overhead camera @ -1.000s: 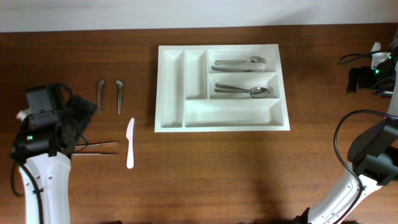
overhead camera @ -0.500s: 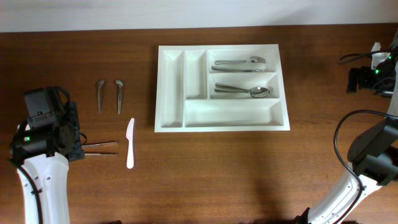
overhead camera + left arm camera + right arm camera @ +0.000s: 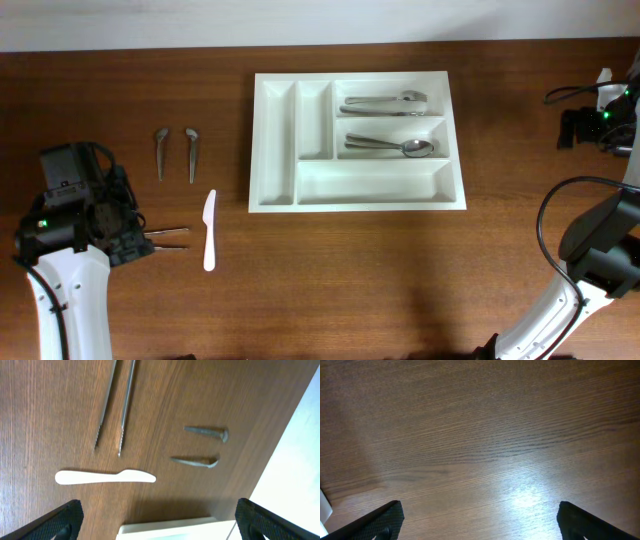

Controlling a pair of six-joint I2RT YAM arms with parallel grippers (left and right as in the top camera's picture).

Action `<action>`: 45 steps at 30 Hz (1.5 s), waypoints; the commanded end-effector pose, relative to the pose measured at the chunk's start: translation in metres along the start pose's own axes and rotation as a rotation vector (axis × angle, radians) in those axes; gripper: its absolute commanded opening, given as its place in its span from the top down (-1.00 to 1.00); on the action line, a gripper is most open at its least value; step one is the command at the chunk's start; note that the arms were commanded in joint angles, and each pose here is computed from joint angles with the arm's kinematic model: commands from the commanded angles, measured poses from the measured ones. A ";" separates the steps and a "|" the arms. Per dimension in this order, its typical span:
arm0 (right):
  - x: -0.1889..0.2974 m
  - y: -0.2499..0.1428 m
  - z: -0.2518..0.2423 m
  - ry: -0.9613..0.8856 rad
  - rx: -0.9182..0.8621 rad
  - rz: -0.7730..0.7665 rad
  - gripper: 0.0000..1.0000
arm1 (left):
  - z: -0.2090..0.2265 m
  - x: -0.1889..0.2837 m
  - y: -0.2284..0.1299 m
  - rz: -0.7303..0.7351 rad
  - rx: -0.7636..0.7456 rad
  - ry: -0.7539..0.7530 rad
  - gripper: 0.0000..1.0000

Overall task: Pack container
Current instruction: 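Move the left gripper over the long metal chopsticks, then lower the left gripper and close it around both chopsticks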

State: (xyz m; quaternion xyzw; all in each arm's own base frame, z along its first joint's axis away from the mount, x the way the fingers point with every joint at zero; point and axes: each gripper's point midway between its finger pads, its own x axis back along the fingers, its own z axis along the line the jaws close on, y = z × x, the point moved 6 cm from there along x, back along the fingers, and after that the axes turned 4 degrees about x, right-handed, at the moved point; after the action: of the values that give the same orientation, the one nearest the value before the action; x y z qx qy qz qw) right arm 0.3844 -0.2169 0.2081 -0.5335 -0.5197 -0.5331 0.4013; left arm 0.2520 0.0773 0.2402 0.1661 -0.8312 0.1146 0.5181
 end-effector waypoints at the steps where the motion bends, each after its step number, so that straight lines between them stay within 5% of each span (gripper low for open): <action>1: -0.004 -0.001 -0.001 0.009 -0.016 0.010 -0.97 | -0.004 0.005 -0.003 0.033 0.020 -0.021 -0.98; 7: -0.004 -0.001 -0.001 0.009 -0.016 0.010 -0.97 | -0.003 0.001 -0.007 0.068 0.091 0.009 -0.99; 14: -0.004 -0.001 -0.001 0.009 -0.016 0.010 -0.97 | -0.004 0.008 0.011 -0.021 0.282 0.319 -0.99; 22: -0.004 -0.001 -0.001 0.009 -0.016 0.010 -0.97 | -0.050 -0.005 0.029 -0.119 0.051 0.514 -0.99; 34: -0.004 -0.001 -0.001 0.009 -0.016 0.010 -0.97 | -0.050 -0.049 0.050 -0.256 -0.151 0.664 -0.99; 42: -0.004 -0.001 -0.001 0.009 -0.016 0.010 -0.97 | -0.053 -0.061 0.042 -0.148 -0.249 0.662 -0.98; 45: -0.004 -0.001 -0.001 0.009 -0.016 0.010 -0.97 | -0.078 -0.078 0.037 -0.071 -0.486 0.517 -0.98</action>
State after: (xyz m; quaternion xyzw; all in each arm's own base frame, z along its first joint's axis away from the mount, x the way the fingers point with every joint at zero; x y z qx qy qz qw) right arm 0.3844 -0.2169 0.2081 -0.5336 -0.5196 -0.5332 0.4012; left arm 0.3155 0.1476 0.2045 0.1259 -0.6380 0.0131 0.7596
